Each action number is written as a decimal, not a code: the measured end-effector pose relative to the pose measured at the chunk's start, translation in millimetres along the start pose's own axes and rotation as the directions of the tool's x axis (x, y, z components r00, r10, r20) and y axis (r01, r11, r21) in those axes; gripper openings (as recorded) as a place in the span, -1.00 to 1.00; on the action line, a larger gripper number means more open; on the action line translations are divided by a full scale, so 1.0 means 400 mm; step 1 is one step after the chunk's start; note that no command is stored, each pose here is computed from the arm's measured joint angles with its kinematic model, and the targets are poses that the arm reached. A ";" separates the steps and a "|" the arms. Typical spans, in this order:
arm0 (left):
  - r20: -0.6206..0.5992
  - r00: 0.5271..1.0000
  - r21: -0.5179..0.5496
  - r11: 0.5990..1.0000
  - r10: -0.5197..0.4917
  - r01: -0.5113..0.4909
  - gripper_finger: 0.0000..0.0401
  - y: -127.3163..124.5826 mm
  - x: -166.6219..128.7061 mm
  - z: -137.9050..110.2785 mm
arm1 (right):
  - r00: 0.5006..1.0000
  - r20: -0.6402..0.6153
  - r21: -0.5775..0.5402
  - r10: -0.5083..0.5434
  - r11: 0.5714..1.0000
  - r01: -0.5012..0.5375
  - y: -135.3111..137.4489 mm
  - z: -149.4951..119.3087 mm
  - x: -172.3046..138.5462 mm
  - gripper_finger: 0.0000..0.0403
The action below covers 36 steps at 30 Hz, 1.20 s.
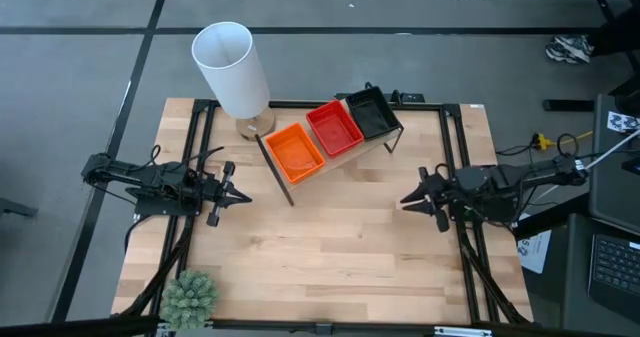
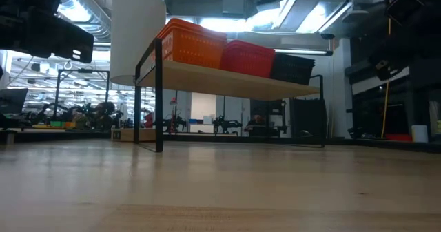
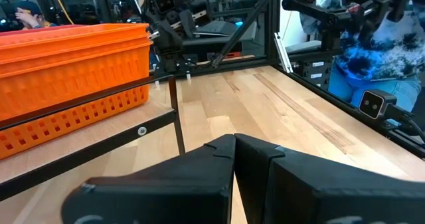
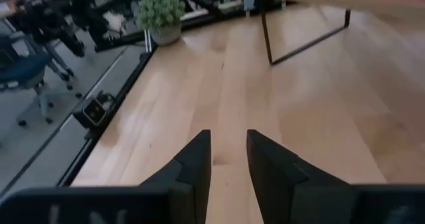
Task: Stack baskets on shelf by color
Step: Return to Home Position
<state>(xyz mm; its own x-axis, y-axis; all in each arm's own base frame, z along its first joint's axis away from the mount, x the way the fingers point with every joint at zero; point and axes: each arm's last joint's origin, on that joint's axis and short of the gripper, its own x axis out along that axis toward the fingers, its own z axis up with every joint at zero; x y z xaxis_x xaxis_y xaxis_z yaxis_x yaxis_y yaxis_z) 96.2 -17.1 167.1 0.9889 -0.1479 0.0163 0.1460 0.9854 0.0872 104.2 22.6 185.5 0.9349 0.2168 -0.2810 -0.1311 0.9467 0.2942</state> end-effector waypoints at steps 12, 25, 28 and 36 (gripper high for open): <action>0.000 1.000 0.000 1.000 0.000 0.000 -1.00 0.000 0.000 0.000 | 0.999 0.041 0.013 -0.035 0.999 0.035 -0.012 -0.003 -0.032 -0.52; 0.000 1.000 0.000 1.000 0.000 0.000 -1.00 0.000 0.000 0.000 | 0.993 0.121 0.010 -0.013 1.000 0.012 -0.009 0.002 -0.058 -0.52; 0.000 1.000 0.000 1.000 0.000 0.000 -1.00 0.000 0.000 0.000 | 0.993 0.119 0.010 -0.013 1.000 0.012 -0.011 -0.004 -0.057 -0.52; 0.000 1.000 0.000 1.000 0.000 0.000 -1.00 0.000 0.000 0.000 | 0.997 0.078 0.012 -0.026 1.000 0.025 -0.027 -0.050 -0.033 -0.52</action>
<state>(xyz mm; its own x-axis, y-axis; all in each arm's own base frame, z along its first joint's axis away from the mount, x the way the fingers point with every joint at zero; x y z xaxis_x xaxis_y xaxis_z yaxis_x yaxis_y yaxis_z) 96.2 -17.2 167.0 0.9888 -0.1482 0.0159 0.1463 0.9854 0.0875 86.9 14.5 167.7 0.9610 0.1731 -0.2159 -0.1040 0.9489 0.2981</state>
